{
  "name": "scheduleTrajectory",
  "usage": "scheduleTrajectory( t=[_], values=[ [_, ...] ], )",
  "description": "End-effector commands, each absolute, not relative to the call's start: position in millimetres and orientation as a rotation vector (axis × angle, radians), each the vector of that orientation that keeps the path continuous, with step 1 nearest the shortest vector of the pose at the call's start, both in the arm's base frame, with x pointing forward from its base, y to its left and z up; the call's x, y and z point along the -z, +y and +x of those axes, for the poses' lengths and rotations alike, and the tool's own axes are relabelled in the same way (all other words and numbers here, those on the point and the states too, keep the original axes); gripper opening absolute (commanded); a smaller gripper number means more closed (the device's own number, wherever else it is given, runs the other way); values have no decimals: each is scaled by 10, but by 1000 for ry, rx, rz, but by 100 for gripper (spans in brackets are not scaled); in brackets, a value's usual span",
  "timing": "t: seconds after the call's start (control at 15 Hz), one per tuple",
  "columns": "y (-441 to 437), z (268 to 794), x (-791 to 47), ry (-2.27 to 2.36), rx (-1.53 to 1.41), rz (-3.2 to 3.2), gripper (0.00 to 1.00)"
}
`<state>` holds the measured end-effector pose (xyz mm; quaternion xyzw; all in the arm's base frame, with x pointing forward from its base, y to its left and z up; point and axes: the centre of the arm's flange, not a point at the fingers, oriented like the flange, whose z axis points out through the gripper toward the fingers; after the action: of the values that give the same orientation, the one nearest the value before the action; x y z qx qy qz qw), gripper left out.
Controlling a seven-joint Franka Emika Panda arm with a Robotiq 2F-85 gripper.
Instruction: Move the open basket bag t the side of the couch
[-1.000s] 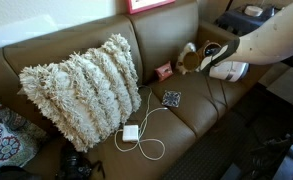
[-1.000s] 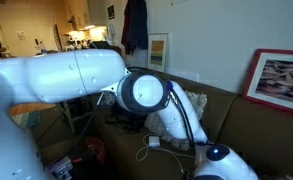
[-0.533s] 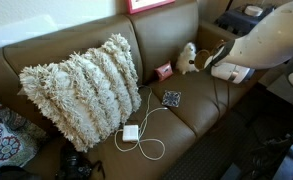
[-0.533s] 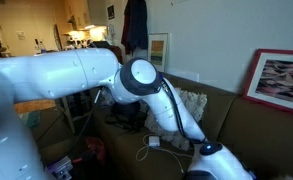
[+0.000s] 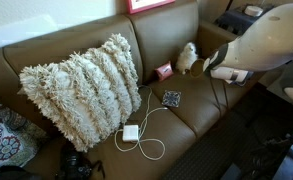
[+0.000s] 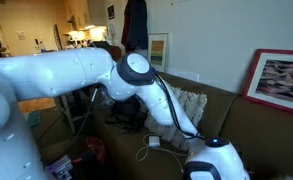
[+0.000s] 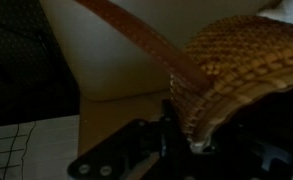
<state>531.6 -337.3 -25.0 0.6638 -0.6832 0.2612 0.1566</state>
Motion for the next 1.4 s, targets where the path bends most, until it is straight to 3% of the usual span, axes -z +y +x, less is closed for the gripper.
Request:
scheduleTrajectory(
  t=[0.0, 1.33],
  values=[
    [-3353, 5542, 277, -1992, -713, 1850, 4],
    [-3309, 5710, 245, -2207, -694, 1331, 4]
  ],
)
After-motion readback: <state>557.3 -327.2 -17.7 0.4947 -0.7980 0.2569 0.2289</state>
